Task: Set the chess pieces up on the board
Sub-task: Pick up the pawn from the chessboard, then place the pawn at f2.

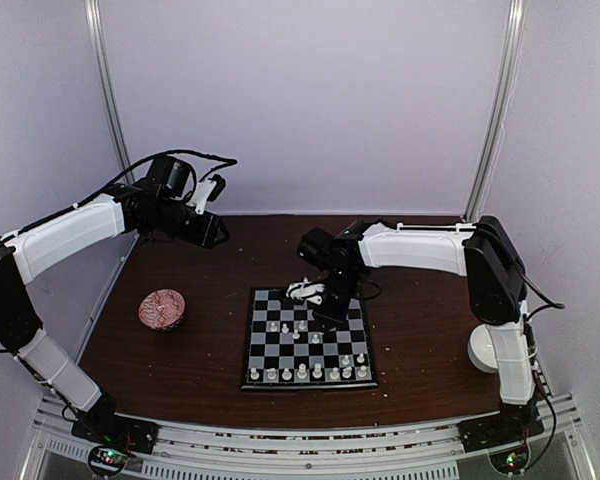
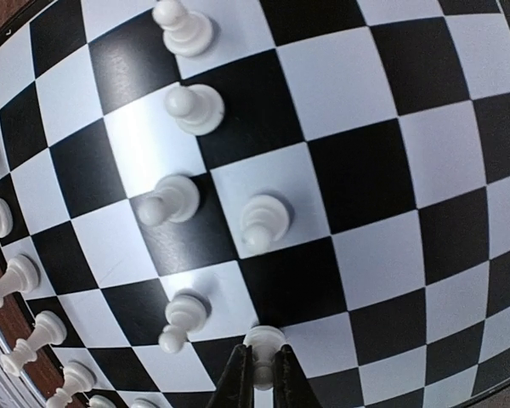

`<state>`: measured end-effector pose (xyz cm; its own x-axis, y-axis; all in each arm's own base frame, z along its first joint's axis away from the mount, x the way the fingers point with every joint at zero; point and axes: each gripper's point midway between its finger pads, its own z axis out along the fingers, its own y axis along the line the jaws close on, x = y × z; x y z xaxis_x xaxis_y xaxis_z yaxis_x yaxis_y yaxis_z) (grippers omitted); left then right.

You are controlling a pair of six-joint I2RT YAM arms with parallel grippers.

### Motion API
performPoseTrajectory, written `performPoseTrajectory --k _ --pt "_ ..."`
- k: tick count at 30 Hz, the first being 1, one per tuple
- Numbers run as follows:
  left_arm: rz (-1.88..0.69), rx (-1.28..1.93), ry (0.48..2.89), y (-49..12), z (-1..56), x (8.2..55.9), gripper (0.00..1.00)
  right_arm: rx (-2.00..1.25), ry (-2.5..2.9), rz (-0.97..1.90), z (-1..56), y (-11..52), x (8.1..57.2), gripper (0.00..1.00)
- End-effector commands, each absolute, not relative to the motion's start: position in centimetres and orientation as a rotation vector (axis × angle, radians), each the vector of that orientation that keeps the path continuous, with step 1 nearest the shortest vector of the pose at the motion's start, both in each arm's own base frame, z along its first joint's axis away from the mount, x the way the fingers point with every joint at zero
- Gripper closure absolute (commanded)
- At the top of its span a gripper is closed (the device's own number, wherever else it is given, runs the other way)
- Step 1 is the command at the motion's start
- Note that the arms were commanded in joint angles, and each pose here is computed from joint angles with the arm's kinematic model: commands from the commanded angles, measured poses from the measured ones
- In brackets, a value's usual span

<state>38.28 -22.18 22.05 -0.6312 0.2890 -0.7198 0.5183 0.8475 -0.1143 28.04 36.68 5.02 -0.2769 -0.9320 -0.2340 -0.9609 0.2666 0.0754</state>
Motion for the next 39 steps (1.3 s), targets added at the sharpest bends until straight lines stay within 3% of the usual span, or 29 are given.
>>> performPoseTrajectory --k 1,26,39 --pt "-0.409 0.593 2.228 -22.4 23.7 38.5 0.61 -1.682 2.37 0.261 8.3 35.0 30.5 0.94" --pt "-0.405 0.594 2.235 -22.4 23.4 38.6 0.61 -1.99 2.205 0.413 8.0 35.0 20.5 0.93" --pt "-0.404 0.592 2.237 -22.3 23.4 38.6 0.61 -2.065 2.217 0.38 6.3 35.3 19.6 0.93"
